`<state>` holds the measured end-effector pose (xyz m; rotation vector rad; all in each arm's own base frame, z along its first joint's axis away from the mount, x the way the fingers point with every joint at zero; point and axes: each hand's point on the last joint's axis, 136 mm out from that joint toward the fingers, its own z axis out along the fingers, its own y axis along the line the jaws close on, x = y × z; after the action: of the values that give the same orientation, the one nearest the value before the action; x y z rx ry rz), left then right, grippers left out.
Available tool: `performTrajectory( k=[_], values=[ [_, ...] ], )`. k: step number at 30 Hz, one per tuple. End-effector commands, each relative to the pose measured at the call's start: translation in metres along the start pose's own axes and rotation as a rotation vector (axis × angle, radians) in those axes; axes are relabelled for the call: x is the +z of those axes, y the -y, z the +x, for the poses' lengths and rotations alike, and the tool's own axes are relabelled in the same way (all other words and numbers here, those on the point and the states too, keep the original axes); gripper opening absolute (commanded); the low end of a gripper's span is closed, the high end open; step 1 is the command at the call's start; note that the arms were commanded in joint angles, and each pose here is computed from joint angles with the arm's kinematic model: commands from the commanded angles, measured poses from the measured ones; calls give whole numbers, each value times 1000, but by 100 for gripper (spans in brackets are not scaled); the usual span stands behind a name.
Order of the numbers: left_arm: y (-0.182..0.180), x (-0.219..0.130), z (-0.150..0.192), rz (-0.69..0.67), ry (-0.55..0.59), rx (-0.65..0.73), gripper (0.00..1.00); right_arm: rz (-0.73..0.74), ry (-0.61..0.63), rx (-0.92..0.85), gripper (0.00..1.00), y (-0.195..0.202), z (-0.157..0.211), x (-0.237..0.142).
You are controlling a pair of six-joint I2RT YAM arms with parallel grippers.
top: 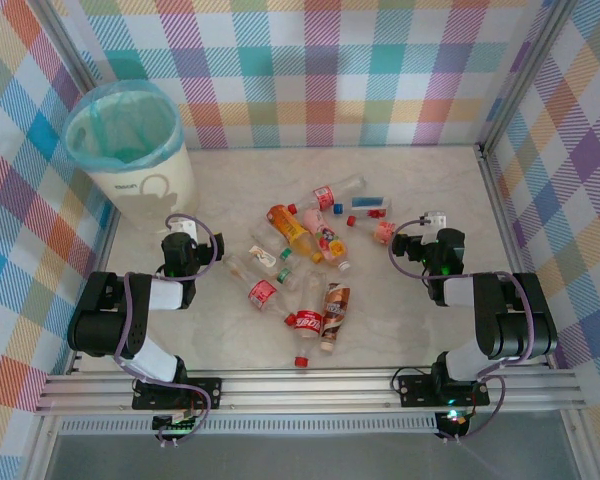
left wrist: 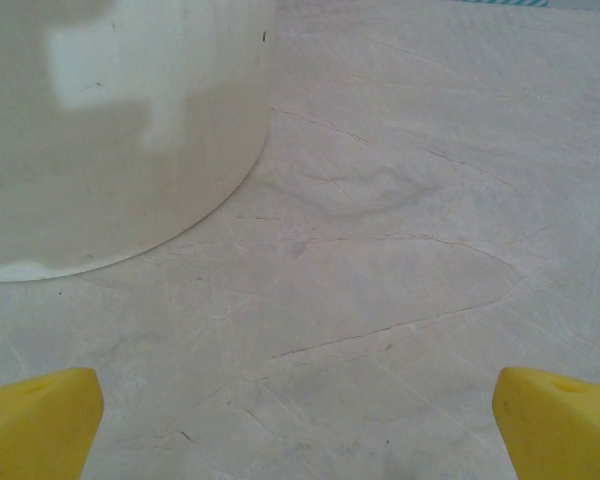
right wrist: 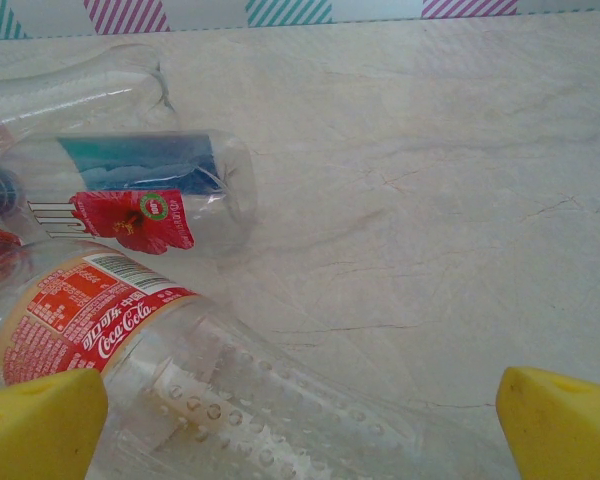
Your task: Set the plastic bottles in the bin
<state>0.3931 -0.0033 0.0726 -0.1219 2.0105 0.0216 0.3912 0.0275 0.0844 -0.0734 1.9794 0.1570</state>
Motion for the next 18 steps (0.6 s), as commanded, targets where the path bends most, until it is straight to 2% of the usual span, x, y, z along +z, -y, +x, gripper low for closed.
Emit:
performTrajectory(
  k=[1,12,14,18],
  values=[
    [5,1,-8,14,21,1,100,8,28,15,100,3,-9,3],
    [5,1,-8,14,22,0,100,7,30,14,100,3,-9,3],
    [5,1,-8,18,24,1,98,13,28,16,100,4,-11,2],
    [13,-2,-16,57,5,22,95,22,-52,37,98,4,-32,-4]
  ],
)
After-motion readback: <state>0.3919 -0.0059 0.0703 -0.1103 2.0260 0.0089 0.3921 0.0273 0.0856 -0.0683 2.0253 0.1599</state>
